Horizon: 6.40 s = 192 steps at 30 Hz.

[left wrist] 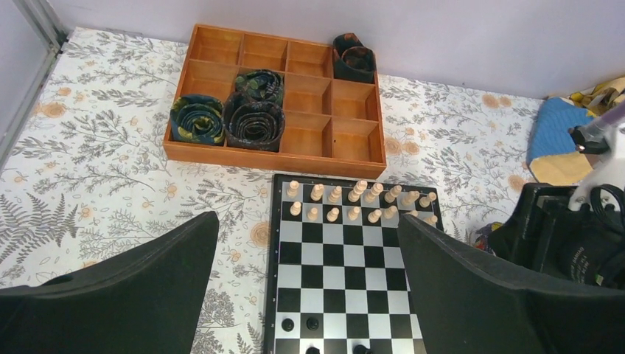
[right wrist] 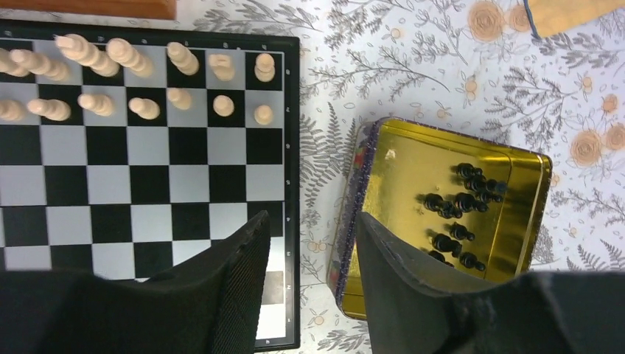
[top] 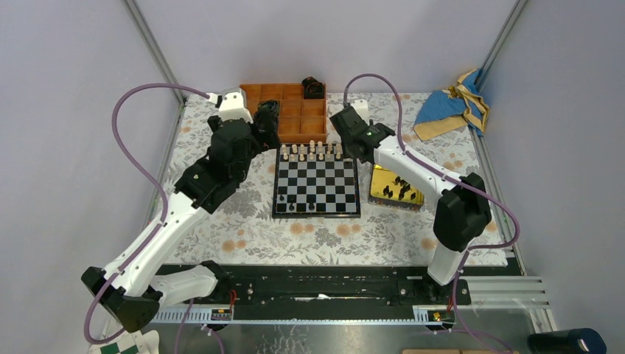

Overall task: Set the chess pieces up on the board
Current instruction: Pick up the chess piece from the storage box, then place the chess piece on the chessboard.

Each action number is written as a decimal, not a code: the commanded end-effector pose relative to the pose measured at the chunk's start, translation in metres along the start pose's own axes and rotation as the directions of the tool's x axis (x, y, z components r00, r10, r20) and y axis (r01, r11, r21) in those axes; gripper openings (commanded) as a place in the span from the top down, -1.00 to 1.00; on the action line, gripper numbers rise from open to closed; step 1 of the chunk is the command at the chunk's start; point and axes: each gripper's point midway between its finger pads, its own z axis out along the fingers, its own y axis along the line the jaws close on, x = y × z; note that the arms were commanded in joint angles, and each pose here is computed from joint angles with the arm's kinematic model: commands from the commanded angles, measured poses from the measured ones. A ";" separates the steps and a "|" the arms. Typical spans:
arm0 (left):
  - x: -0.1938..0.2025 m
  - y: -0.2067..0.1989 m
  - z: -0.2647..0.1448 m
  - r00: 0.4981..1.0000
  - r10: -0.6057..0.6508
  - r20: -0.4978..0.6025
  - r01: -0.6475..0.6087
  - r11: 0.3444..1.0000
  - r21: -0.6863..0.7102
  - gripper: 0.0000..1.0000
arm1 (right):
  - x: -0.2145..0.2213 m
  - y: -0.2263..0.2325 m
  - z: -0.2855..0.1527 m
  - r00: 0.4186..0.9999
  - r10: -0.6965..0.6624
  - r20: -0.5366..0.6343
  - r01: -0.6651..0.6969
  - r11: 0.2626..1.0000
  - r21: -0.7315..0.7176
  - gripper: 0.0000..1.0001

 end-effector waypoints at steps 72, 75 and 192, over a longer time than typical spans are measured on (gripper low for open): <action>0.048 -0.013 0.058 0.988 -0.001 -0.151 0.005 1.000 0.023 -0.98 | 0.133 -0.080 0.055 0.918 0.277 -0.282 -0.254 0.960 0.118 0.21; 0.048 -0.012 0.058 0.988 -0.003 -0.152 0.006 1.000 0.022 -0.98 | 0.134 -0.080 0.056 0.918 0.276 -0.284 -0.252 0.960 0.119 0.23; 0.046 0.077 -0.015 0.985 -0.149 -0.083 0.134 0.979 -0.156 -0.98 | 0.111 0.201 -0.047 0.878 -0.404 -0.256 0.241 0.837 -0.492 1.00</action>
